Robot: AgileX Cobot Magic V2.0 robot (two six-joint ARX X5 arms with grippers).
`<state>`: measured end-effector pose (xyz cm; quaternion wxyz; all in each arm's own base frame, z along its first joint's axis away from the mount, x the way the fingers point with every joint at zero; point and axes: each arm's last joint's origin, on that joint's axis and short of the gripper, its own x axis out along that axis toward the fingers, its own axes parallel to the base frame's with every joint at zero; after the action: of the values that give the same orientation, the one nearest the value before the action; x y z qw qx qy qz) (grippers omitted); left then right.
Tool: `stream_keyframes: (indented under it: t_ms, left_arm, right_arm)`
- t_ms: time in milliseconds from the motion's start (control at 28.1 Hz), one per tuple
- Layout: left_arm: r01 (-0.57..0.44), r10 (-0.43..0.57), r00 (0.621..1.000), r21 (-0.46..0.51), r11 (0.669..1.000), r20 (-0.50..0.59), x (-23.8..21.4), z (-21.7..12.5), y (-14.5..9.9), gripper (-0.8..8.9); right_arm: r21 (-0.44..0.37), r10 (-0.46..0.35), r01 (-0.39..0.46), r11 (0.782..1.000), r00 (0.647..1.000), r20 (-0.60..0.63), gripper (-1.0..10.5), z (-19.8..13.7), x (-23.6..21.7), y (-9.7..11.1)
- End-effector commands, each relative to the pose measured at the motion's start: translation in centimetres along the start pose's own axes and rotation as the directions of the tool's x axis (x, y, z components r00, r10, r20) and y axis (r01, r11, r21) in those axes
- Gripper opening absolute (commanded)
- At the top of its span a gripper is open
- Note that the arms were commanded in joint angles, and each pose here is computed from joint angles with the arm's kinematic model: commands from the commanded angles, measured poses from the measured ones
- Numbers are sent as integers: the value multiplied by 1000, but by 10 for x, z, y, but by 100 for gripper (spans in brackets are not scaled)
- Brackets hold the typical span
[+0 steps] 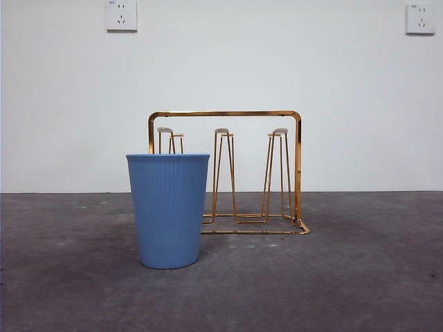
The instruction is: Pick up cup 1,put cup 1 in the cup rack,pick up cup 2,put cup 2 in the cup rack
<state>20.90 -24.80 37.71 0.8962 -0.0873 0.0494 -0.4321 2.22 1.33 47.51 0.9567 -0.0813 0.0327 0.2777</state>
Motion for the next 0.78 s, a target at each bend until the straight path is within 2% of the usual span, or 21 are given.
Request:
stream_keyframes:
  t_ms: [36, 285, 783]
  left_arm:
    - [-48, 49, 998, 22, 999, -34, 13, -14, 3, -8]
    - [-150, 153, 983, 35, 988, -99, 41, -40, 10, -8]
    - [-299, 311, 939, 99, 949, -149, 72, -51, 15, -8]
  right_arm:
    - [-8, -13, 13, 1000, 1000, -7, 252, -1, 1, 0]
    - [-12, -18, 18, 1000, 1000, -11, 252, -1, 1, 0]
    - [-17, -16, 15, 1000, 999, -32, 252, -3, 1, 0]
